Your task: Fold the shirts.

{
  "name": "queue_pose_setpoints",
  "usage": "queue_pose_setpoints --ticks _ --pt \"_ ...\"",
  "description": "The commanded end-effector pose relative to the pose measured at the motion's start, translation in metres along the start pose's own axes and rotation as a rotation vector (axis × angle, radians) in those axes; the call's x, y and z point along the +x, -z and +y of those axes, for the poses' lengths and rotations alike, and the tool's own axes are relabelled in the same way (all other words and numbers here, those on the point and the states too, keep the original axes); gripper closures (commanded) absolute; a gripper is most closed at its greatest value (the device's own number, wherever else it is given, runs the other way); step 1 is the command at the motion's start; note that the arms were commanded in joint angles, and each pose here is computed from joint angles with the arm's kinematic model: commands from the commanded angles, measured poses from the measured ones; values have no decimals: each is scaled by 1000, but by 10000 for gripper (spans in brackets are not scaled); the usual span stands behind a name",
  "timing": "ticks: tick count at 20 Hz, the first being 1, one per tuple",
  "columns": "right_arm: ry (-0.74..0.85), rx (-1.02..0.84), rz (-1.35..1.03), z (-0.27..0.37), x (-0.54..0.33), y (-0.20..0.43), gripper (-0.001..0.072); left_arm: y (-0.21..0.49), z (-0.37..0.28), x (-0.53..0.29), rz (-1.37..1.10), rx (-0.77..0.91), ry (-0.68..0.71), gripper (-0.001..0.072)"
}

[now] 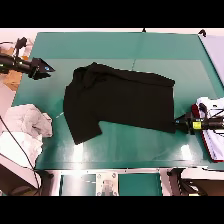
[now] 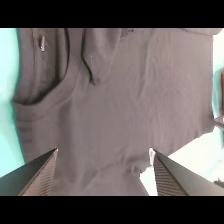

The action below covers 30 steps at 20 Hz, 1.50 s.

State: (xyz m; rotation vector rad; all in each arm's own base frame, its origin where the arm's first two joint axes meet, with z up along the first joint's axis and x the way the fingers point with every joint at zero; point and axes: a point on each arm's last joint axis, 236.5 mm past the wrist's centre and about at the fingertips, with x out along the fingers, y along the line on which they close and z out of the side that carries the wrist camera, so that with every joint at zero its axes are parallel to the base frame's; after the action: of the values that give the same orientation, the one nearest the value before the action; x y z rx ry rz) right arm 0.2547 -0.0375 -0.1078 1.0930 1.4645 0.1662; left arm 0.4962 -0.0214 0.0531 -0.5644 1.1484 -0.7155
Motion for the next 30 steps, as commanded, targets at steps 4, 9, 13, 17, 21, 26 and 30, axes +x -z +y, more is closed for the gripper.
queue_pose_setpoints --ticks 4,9,13,17,21,26,30 --pt "44 -77 106 7 26 25 597 26 11 -3 106 -48 -40 44" --pt "102 -151 -93 21 -15 -43 699 89 37 25 274 -248 -36 44" --pt "123 -157 -206 28 -48 -77 699 132 44 65 354 -358 -10 45" --pt "123 -189 -192 30 -42 -75 699 171 27 109 465 -384 -6 46" --pt "123 -198 -187 31 -42 -74 699 211 17 154 537 -421 -46 165" --pt "117 -201 -172 32 -41 -70 699 199 14 152 503 -406 -75 421" --pt "115 -203 -164 33 -40 -68 699 196 21 128 443 -356 -222 261"
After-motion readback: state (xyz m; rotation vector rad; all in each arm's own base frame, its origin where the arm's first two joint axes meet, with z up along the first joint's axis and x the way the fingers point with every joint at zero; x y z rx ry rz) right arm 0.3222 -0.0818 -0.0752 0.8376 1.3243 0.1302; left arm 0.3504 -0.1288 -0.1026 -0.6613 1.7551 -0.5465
